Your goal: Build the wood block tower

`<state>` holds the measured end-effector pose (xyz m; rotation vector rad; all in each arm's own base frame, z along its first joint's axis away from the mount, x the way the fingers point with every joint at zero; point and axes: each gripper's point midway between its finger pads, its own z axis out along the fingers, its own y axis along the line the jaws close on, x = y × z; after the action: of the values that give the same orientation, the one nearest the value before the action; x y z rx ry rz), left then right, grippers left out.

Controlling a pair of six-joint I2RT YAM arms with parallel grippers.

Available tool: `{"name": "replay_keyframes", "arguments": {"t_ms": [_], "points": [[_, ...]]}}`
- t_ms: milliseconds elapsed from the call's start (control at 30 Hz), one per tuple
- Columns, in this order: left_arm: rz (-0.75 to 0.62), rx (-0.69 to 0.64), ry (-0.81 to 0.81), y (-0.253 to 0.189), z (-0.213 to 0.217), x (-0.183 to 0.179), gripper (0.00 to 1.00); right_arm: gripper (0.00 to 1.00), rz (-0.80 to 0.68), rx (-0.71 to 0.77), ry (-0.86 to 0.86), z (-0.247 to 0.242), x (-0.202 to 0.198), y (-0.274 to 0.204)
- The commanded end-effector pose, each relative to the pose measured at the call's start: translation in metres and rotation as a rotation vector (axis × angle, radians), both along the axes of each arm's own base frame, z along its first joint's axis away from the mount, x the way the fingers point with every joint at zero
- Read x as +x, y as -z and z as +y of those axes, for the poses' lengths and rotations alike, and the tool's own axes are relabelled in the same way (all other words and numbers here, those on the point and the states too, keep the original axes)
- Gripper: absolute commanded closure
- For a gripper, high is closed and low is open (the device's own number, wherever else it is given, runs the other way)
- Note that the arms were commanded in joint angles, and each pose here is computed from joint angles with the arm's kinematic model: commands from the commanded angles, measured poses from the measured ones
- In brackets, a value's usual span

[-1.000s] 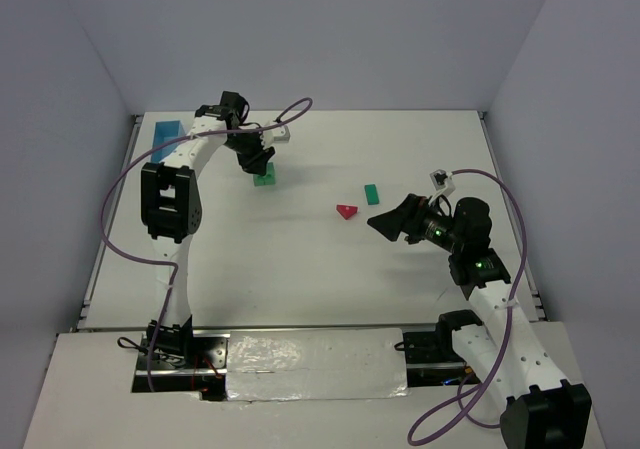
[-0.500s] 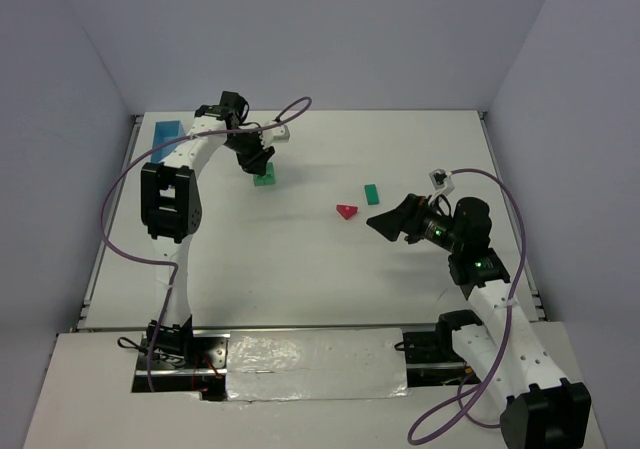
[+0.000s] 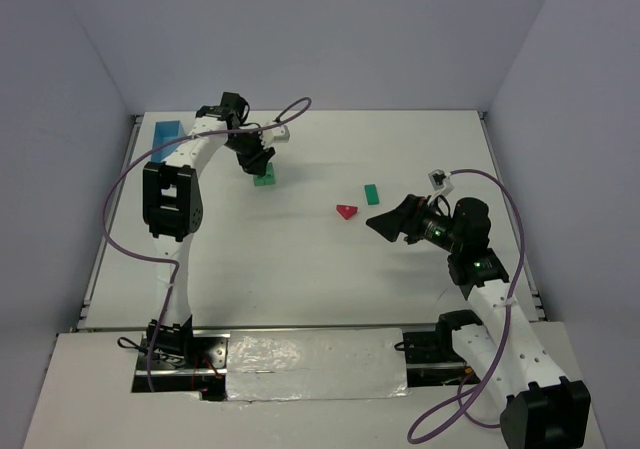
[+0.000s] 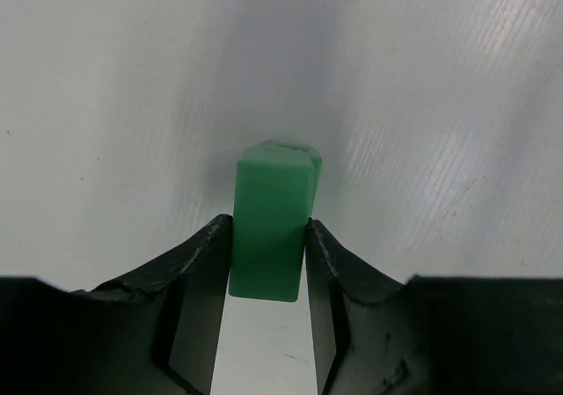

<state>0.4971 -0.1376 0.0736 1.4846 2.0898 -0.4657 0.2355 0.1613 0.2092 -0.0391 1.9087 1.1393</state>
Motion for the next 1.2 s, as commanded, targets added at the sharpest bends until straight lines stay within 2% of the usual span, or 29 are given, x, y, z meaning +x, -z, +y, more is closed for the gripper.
{"name": "replay_keyframes", "arguments": {"t_ms": [0,133,200,367,433,467,700,833,867,967,1033,1067,1167], "points": [[-0.005,-0.013,-0.016,-0.004,0.001,0.006,0.51,0.00,-0.049,0.010,-0.014,0.001,0.002,-0.009],[-0.007,-0.009,-0.020,-0.005,0.002,0.006,0.49,0.00,-0.049,0.011,-0.015,0.001,0.001,-0.009],[-0.005,-0.009,-0.023,-0.005,0.002,0.006,0.44,0.00,-0.051,0.011,-0.020,0.002,0.001,-0.009],[-0.008,-0.009,-0.026,-0.007,0.002,0.007,0.43,0.00,-0.054,0.012,-0.018,0.002,0.001,-0.009],[-0.010,-0.015,-0.028,-0.009,0.001,0.007,0.31,0.00,-0.054,0.012,-0.023,0.002,0.000,-0.009],[-0.013,-0.018,-0.025,-0.011,0.000,0.008,0.01,0.00,-0.054,0.013,-0.024,0.002,0.000,-0.009],[-0.043,-0.042,-0.035,-0.035,-0.004,0.009,0.00,0.00,-0.054,0.013,-0.026,0.003,0.000,-0.009],[-0.122,-0.045,-0.099,-0.063,-0.006,0.022,0.00,0.00,-0.052,0.010,-0.020,0.002,0.001,-0.008],[-0.149,-0.024,-0.183,-0.076,0.000,0.027,0.01,0.00,-0.055,0.009,-0.017,0.002,0.001,-0.008],[-0.243,-0.045,-0.305,-0.109,0.000,0.043,0.00,0.00,-0.047,0.003,-0.003,0.000,0.004,-0.006],[-0.275,-0.112,-0.489,-0.145,0.006,0.043,0.00,0.00,-0.038,-0.004,0.015,-0.002,0.008,-0.003],[-0.348,-0.197,-0.644,-0.187,0.014,0.046,0.01,0.00,-0.032,-0.010,0.037,-0.004,0.012,-0.001],[-0.367,-0.322,-0.848,-0.215,0.027,0.030,0.01,0.00,0.015,-0.027,0.078,-0.008,0.022,0.011]]}}
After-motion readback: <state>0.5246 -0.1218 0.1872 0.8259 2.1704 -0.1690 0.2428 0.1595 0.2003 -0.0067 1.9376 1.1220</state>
